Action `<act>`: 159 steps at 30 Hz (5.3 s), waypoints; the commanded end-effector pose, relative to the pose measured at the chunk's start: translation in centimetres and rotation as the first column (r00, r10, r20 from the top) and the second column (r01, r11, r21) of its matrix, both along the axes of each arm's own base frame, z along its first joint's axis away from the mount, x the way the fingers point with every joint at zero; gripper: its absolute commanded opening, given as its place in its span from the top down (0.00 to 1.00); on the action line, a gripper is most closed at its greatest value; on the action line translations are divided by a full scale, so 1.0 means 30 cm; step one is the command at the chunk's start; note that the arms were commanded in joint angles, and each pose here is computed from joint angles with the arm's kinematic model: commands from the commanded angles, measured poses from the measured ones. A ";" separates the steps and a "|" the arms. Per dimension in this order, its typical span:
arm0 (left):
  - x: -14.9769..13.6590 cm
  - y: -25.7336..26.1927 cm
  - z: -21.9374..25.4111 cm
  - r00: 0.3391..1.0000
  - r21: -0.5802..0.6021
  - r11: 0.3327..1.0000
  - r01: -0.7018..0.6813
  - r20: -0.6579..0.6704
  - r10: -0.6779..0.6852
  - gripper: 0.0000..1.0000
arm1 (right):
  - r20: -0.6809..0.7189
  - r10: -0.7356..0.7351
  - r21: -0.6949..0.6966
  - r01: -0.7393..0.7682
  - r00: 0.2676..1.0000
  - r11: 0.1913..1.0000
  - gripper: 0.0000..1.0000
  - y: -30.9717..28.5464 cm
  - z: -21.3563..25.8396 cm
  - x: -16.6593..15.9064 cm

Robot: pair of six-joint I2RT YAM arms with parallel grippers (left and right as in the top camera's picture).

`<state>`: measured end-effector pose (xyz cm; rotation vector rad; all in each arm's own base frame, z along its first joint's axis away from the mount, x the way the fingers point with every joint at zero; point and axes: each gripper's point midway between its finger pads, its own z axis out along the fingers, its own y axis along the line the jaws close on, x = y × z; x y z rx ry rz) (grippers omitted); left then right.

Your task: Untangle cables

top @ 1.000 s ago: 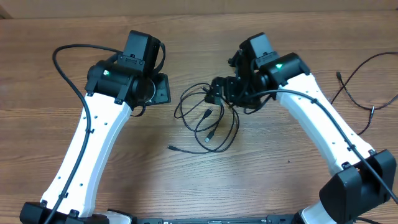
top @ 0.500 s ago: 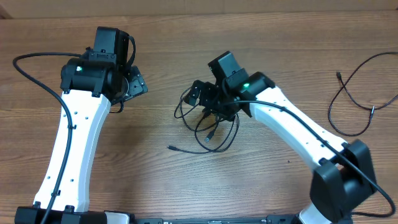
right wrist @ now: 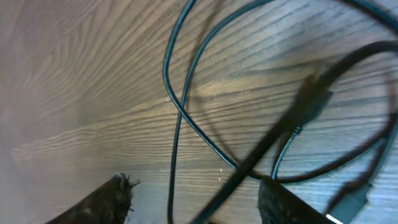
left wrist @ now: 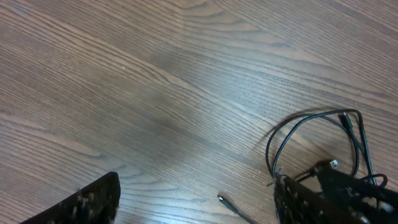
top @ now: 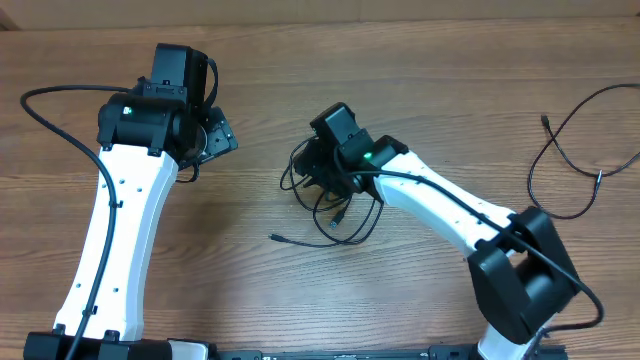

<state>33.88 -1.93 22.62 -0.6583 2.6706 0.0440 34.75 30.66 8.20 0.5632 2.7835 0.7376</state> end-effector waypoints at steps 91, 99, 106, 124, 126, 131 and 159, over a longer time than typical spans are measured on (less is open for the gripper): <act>0.010 -0.111 0.041 0.988 -0.147 0.978 0.150 0.058 -0.142 0.20 | 0.767 -0.264 -0.189 0.599 0.585 0.778 0.96 -1.238 1.295 0.308; 0.003 -0.111 -0.016 0.989 -0.149 0.978 0.145 0.028 -0.143 0.21 | 0.673 -0.516 -0.436 0.848 0.530 0.302 0.96 -1.581 1.151 0.063; -0.001 -0.112 -0.023 0.989 -0.150 0.978 0.146 0.022 -0.144 0.21 | 0.523 -0.662 -0.466 0.830 0.537 0.306 0.96 -1.708 0.984 0.016; -0.005 -0.111 -0.025 0.989 -0.151 0.978 0.144 0.015 -0.144 0.22 | 0.248 -0.777 -0.497 0.764 0.579 0.410 0.96 -1.898 0.631 0.054; -0.005 -0.111 -0.025 0.989 -0.151 0.978 0.144 0.015 -0.144 0.21 | 0.219 -0.774 -0.487 0.754 0.594 0.441 0.67 -1.886 0.602 0.070; -0.005 -0.111 -0.024 0.990 -0.151 0.978 0.144 0.016 -0.144 0.21 | 0.137 -0.626 -0.368 0.626 0.768 0.687 0.21 -1.764 0.558 0.149; -0.010 -0.110 -0.027 0.989 -0.150 0.978 0.144 0.009 -0.144 0.21 | -0.262 0.183 -0.239 -0.247 0.948 0.939 0.18 -0.905 0.108 0.084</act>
